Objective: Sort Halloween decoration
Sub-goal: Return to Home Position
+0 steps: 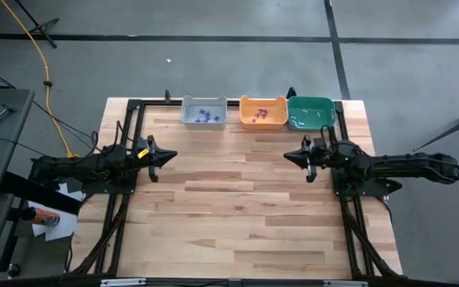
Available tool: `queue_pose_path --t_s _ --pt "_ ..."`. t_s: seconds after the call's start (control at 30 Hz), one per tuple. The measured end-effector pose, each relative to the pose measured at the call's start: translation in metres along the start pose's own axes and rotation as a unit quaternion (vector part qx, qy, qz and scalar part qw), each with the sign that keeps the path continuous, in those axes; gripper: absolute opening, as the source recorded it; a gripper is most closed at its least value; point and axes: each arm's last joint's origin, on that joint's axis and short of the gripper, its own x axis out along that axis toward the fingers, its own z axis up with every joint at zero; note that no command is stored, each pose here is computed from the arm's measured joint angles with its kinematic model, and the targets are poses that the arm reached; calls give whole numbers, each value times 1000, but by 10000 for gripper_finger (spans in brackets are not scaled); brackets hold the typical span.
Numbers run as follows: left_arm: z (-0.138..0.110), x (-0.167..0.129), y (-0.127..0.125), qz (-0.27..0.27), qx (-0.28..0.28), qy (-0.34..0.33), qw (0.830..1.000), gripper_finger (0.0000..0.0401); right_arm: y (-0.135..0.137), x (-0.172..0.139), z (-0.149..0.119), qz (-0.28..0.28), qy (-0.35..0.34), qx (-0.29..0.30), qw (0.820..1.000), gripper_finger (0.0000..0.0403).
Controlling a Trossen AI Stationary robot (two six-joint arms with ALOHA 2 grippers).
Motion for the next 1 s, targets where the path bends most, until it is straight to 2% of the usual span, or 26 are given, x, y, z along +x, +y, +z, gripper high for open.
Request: queue_pose_path --t_s 0.2,0.37,0.53,0.63,0.8,1.0 --pt "1 -1 0 -1 -1 -4 1000 1 -5 -1 -14 -25 72 13 997 0" --pt "6 -4 -2 -16 -9 -36 999 1 -8 -6 -25 -45 130 23 990 0" --pt "7 -4 -2 -17 -9 -40 999 1 -7 -18 -28 -56 160 28 985 0" --pt "7 -4 -2 -16 -9 -40 999 1 -5 -26 -26 -55 152 26 986 0" --pt "7 -4 -2 -15 -9 -40 999 1 1 -34 -10 -31 61 12 998 0" --pt "7 -4 -2 -15 -9 -40 999 1 6 -39 1 -9 -7 2 1000 0"
